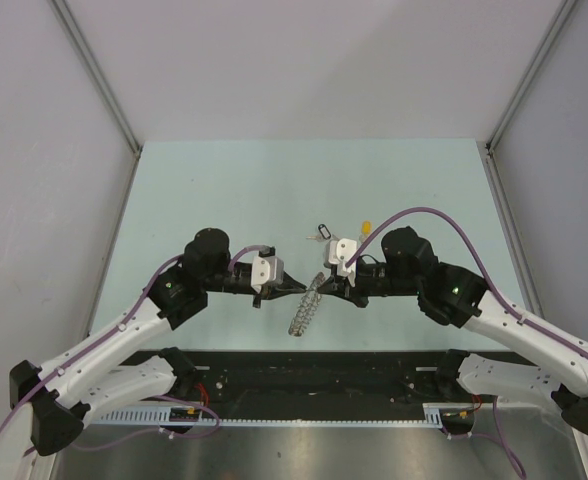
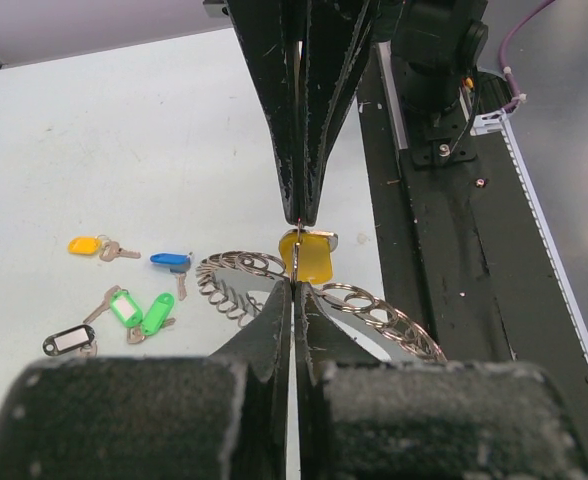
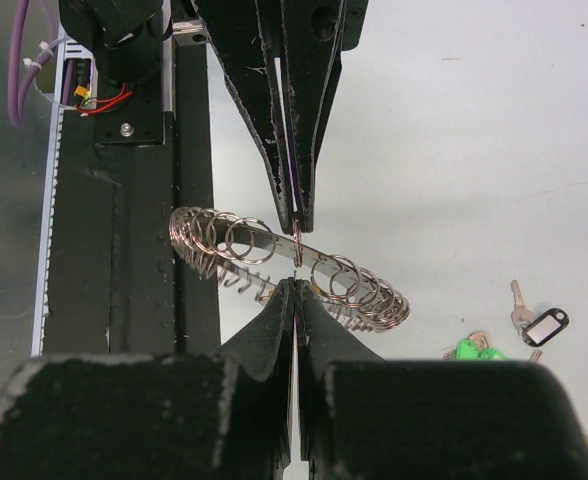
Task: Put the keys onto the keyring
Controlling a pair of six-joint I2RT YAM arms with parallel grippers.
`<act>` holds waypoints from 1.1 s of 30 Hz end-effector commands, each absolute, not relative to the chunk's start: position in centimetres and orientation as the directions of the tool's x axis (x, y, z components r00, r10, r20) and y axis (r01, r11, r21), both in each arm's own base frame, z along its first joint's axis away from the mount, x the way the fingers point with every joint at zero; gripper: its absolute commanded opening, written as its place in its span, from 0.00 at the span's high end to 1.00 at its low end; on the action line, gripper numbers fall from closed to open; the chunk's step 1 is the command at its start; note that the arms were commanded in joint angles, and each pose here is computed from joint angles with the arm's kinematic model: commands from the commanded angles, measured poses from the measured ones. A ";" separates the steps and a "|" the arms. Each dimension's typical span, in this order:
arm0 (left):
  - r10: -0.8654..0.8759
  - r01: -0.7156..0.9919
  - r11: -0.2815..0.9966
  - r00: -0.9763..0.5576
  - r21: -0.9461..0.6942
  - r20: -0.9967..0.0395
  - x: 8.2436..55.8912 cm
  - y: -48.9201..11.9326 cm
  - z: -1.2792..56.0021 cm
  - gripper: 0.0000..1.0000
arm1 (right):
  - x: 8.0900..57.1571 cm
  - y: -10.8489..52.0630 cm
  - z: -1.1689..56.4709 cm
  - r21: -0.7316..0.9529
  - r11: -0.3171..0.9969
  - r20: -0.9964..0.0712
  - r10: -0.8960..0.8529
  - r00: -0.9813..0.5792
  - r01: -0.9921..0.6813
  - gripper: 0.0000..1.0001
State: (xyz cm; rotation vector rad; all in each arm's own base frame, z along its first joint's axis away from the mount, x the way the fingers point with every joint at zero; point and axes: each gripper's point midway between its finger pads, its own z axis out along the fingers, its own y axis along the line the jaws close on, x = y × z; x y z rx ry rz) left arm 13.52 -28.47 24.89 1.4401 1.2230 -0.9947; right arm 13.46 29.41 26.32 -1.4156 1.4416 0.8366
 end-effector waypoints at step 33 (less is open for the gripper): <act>0.140 0.978 -0.073 0.205 0.196 -0.969 12.8 -28.9 26.5 1.00 | 12.9 30.1 28.8 -0.163 0.071 -0.944 -0.302 0.134 -0.984 1.00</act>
